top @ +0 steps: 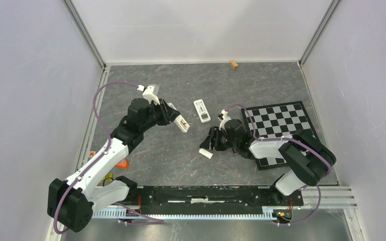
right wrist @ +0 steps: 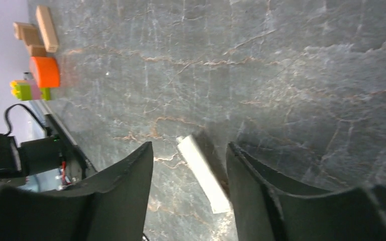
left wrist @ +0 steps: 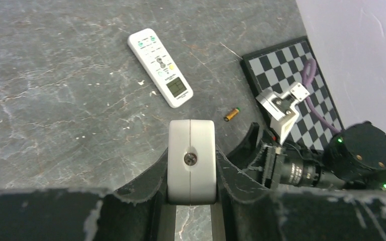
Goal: Load the batteries into the remote control
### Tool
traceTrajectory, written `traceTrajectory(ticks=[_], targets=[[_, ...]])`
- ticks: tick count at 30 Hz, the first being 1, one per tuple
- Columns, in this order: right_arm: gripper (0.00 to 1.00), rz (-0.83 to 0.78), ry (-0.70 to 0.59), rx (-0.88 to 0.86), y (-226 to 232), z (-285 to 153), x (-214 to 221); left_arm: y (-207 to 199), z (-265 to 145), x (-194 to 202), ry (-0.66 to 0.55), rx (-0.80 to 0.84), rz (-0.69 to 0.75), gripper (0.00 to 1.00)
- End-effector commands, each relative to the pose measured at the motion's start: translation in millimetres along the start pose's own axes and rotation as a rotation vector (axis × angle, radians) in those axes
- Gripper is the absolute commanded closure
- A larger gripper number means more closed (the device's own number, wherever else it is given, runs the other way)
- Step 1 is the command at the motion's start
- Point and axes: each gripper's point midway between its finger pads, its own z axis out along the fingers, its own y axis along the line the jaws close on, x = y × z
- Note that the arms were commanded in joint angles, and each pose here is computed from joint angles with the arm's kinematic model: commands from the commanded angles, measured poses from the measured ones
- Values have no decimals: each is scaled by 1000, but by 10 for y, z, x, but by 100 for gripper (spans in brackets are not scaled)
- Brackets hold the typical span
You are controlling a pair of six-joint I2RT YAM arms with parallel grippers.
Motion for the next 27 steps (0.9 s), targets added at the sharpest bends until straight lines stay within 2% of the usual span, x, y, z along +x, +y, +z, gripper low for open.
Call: traceTrajectory(ticks=[1, 6, 8, 12, 16, 19, 23, 27], targets=[[37, -84, -52, 88, -51, -34, -207, -397, -139, -232, -36, 171, 68, 98], [33, -230, -112, 55, 164, -206, -449, -593, -181, -277, -53, 277, 73, 98], [31, -338, -138, -38, 412, -323, -540, -722, -220, -243, -37, 359, 94, 98], [18, -632, -181, -276, 910, -653, -545, -965, -334, -154, 17, 518, 160, 98], [7, -791, -258, -455, 1259, -992, -495, -1195, -486, -51, 84, 688, 195, 98], [5, -807, -277, -501, 1433, -1110, -551, -1317, -596, 25, 129, 790, 211, 98], [4, -747, -227, -562, 1628, -1140, -571, -1440, -722, 77, 150, 885, 224, 98], [9, -697, -165, -668, 1797, -1199, -473, -1541, -843, 65, 138, 958, 226, 98]])
